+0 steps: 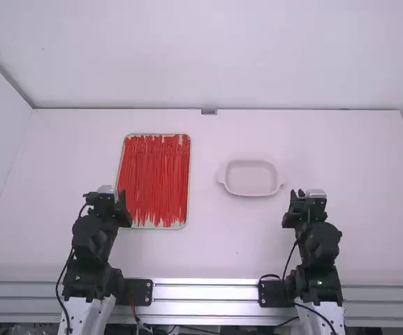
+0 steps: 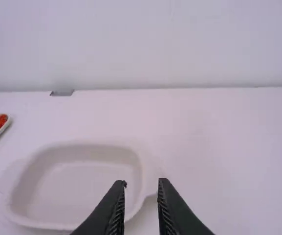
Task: Fasten the cable tie
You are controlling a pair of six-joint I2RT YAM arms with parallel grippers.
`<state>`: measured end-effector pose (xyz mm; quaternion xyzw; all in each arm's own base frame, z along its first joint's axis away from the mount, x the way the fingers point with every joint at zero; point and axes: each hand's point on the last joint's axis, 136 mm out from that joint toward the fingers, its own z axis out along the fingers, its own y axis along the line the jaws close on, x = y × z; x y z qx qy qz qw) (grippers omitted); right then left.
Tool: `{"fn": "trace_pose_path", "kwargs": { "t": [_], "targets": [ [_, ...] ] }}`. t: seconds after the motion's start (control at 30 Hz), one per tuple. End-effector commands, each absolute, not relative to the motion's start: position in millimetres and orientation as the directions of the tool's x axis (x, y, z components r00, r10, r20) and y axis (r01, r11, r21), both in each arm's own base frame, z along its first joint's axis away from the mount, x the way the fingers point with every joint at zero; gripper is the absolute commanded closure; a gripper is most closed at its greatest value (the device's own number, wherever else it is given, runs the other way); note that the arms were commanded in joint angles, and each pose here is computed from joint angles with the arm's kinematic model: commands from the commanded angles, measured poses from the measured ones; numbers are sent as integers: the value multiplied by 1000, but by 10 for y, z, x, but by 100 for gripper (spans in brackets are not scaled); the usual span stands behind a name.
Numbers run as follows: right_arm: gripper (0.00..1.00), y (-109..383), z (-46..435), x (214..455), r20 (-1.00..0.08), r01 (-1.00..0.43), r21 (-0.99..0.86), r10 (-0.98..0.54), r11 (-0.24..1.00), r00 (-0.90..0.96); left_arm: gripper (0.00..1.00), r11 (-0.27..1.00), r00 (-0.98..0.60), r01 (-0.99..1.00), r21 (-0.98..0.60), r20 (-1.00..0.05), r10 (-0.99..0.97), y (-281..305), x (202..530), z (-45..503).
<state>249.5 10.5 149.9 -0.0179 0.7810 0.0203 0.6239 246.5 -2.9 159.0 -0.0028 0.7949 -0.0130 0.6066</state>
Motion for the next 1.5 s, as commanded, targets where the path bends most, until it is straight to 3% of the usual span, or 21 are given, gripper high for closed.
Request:
{"fn": "trace_pose_path", "kwargs": {
  "t": [0.0,0.87,1.47],
  "targets": [
    [78,147,1687,2521,-976,-71,24,8,997,-217,77,999,-280,30,-43,-960,-33,-76,2489,1721],
    [27,472,1836,2998,-862,-179,92,-11,980,-506,27,986,-685,21,-165,-721,-106,-263,2952,1888],
    [4,646,1699,3261,-764,-237,106,-74,966,-641,4,978,-829,-23,-207,-543,-134,-348,3232,1774]
  ]
}}
